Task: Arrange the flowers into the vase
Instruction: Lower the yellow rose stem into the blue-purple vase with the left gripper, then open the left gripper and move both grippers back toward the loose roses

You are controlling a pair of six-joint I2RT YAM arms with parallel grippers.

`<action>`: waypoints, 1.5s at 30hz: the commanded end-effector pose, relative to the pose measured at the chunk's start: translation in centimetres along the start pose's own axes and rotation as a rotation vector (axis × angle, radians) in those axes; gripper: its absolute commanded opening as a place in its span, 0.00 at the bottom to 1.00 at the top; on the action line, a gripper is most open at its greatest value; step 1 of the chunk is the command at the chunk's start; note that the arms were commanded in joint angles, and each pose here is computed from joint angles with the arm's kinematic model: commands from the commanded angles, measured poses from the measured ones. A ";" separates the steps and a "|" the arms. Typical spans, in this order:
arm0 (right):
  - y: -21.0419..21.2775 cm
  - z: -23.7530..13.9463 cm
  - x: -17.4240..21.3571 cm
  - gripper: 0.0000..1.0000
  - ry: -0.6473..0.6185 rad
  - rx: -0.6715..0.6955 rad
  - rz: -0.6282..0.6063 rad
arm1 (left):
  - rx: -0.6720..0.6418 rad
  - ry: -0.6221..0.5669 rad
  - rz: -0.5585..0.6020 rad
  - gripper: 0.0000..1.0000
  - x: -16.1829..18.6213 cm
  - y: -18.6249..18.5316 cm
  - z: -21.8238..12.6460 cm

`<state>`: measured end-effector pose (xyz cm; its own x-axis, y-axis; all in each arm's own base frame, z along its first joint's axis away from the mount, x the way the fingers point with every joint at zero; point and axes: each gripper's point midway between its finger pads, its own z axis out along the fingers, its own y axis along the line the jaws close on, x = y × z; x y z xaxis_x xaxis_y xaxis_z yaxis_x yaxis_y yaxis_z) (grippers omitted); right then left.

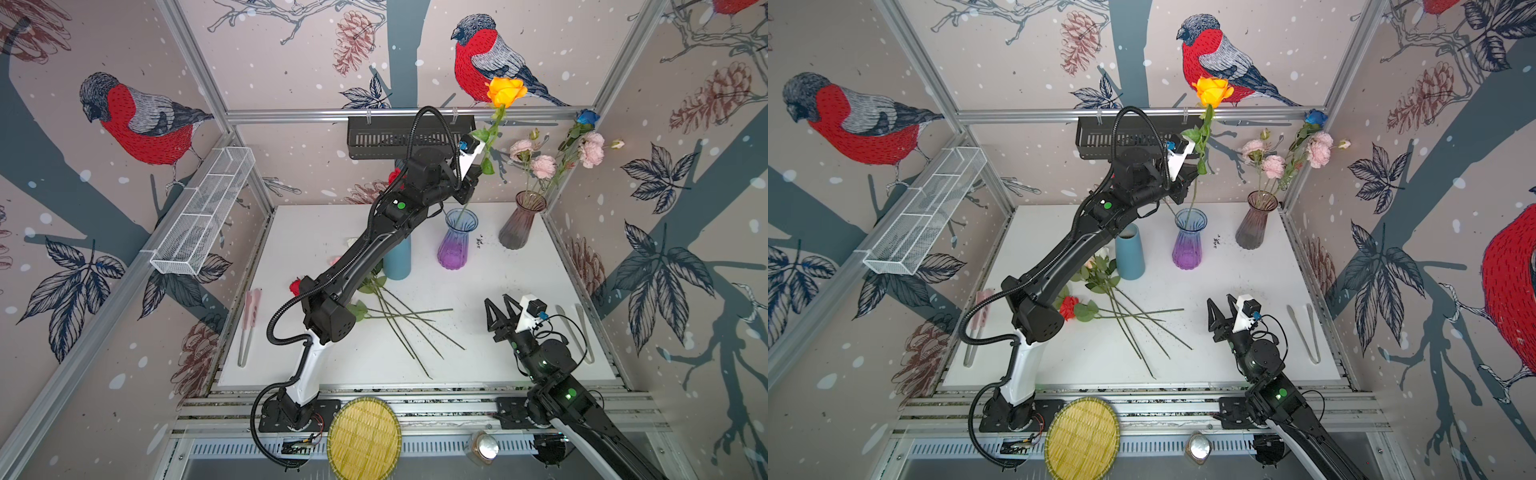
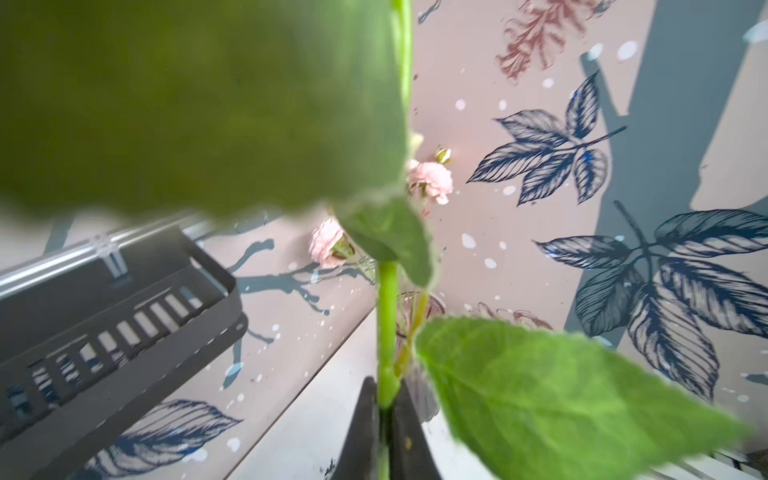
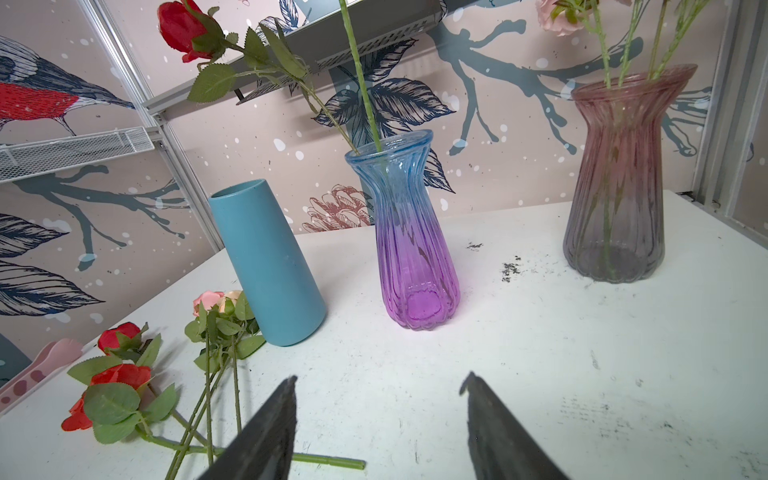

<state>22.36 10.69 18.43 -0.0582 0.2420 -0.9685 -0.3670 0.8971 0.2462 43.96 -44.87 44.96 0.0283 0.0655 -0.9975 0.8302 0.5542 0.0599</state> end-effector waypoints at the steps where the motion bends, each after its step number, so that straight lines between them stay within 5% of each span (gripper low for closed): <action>1: -0.2 0.1 0.7 0.65 0.002 0.002 0.012 | 0.009 0.027 -0.063 0.08 1.2 1.0 0.3; 9: -0.2 0.1 0.8 0.65 -0.001 0.003 0.011 | 0.038 0.067 -0.057 0.18 3.1 0.6 1.0; 12: -0.2 0.1 0.8 0.65 -0.003 0.004 0.011 | 0.043 0.080 -0.056 0.47 3.5 0.6 1.0; 14: -0.3 0.1 0.8 0.65 -0.004 0.006 0.011 | 0.046 0.088 -0.055 0.55 3.6 0.5 0.9; 28: -0.3 0.1 0.9 0.65 -0.010 0.006 0.010 | 0.041 0.073 -0.098 0.56 1.6 -0.4 -2.4; 37: -0.2 0.2 1.3 0.65 -0.016 -0.008 0.009 | -0.012 -0.134 -0.122 0.57 0.4 -4.4 -12.1; 45: 1.5 0.5 2.1 0.61 0.013 -0.103 -0.023 | -0.172 -0.324 -0.206 0.58 10.0 -4.7 -24.5</action>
<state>22.39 11.43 19.30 -0.0380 0.2511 -0.9672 -0.4052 0.8809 0.2446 27.70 -30.01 32.96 -0.0718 -0.1027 -0.9921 0.7782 0.6164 -0.1202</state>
